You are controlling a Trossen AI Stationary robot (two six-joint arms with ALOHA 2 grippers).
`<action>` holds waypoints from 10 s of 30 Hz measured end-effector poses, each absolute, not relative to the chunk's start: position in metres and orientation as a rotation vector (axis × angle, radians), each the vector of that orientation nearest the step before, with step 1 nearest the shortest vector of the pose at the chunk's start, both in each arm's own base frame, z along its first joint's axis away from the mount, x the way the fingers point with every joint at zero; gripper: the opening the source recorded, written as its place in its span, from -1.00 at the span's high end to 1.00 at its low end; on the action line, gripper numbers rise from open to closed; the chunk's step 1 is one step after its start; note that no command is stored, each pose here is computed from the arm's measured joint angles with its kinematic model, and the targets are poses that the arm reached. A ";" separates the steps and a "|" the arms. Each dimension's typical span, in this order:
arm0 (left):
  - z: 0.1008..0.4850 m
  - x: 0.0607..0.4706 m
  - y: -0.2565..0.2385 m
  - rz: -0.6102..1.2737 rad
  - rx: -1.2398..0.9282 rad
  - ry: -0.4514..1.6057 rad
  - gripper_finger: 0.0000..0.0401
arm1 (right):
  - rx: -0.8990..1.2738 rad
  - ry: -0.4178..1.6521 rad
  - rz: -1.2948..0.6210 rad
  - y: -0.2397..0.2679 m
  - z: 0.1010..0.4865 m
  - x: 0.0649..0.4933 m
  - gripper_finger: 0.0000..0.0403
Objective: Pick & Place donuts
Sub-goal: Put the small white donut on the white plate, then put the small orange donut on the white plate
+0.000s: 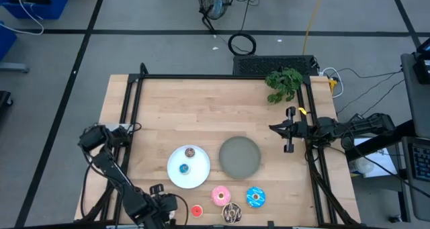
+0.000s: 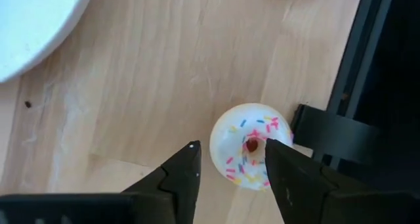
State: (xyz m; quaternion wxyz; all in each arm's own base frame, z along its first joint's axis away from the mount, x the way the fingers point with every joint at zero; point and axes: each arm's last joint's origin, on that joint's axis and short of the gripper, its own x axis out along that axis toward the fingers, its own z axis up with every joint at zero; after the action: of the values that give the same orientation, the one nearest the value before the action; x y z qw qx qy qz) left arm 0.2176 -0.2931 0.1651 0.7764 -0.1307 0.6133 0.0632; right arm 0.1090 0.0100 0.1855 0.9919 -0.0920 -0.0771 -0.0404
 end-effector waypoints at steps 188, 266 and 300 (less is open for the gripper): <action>0.216 0.319 -0.175 0.286 0.223 1.096 0.95 | -0.074 -0.093 -0.065 0.010 0.179 0.110 1.00; 0.182 0.321 -0.136 0.260 0.046 1.155 0.69 | -0.078 -0.086 -0.065 0.010 0.178 0.110 1.00; 0.270 0.158 -0.101 -0.048 0.026 0.377 0.99 | -0.083 -0.089 -0.065 0.010 0.179 0.110 1.00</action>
State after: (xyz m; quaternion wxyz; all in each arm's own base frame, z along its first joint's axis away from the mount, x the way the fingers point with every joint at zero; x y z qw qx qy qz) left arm 0.1581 -0.1014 0.2702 0.9819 0.0128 0.1875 -0.0239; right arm 0.1102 0.0103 0.1788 0.9976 -0.0414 -0.0443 -0.0325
